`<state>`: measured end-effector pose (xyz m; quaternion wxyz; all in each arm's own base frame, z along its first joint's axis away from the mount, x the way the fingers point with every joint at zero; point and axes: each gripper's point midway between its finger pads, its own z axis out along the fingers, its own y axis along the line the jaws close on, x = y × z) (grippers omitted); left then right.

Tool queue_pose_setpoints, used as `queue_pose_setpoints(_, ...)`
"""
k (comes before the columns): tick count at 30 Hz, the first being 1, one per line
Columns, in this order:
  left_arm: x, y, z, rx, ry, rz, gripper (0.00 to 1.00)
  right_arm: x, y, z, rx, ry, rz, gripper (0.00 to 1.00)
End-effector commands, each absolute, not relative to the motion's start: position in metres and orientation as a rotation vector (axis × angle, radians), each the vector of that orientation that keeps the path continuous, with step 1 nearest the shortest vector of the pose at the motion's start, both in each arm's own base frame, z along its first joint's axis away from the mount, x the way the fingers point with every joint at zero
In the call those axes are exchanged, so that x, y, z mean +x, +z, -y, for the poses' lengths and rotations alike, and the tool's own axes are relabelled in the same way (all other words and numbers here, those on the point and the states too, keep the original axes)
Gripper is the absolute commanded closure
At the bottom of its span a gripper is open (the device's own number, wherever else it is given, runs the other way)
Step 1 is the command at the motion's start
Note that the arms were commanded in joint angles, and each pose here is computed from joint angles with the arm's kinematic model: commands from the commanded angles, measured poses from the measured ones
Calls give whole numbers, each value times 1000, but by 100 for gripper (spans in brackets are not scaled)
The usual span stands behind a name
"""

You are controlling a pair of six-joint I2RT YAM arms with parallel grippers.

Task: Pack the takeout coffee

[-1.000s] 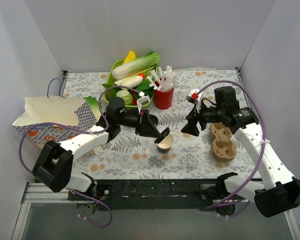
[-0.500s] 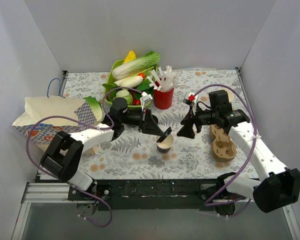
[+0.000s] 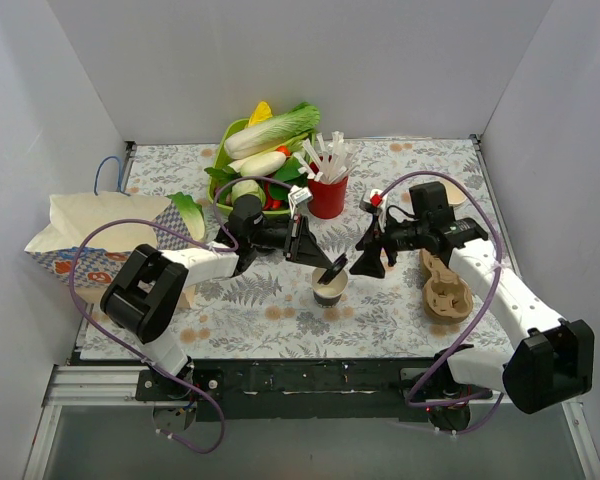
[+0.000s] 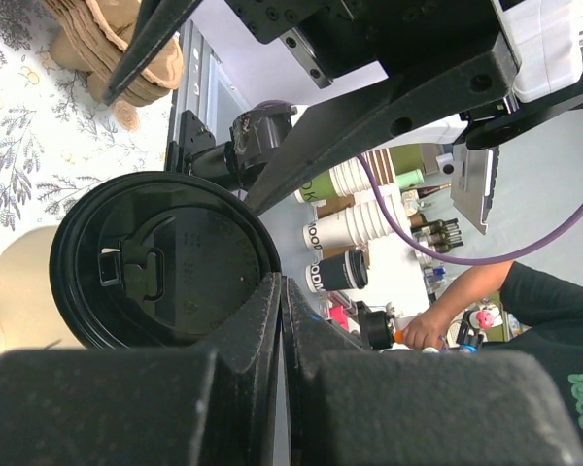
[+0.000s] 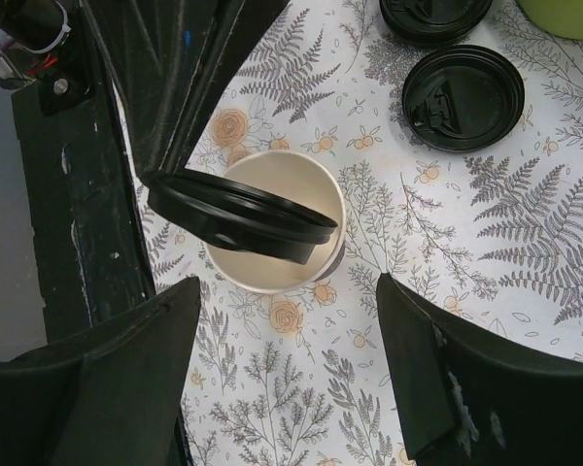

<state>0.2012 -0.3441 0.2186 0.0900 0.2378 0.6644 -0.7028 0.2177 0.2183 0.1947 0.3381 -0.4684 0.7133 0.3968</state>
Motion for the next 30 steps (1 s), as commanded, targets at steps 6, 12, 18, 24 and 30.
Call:
queue_pose_setpoints(6, 193, 225, 340, 735, -2102, -1953, 100, 230, 193, -231, -1263, 1004, -1789, 20)
queue_pose_setpoints(12, 190, 218, 337, 701, -2107, -1973, 100, 230, 185, -236, -1267, 992, -1811, 20)
queue_pose_setpoints(18, 195, 216, 334, 645, -2104, -1996, 100, 229, 182, -242, -1278, 990, -1821, 20)
queue_pose_setpoints(24, 199, 213, 331, 617, -2125, -2018, 100, 228, 185, -247, -1310, 999, -1793, 20)
queue_pose_setpoints(30, 200, 213, 330, 620, -2140, -2022, 100, 227, 183, -251, -1333, 1002, -1795, 20)
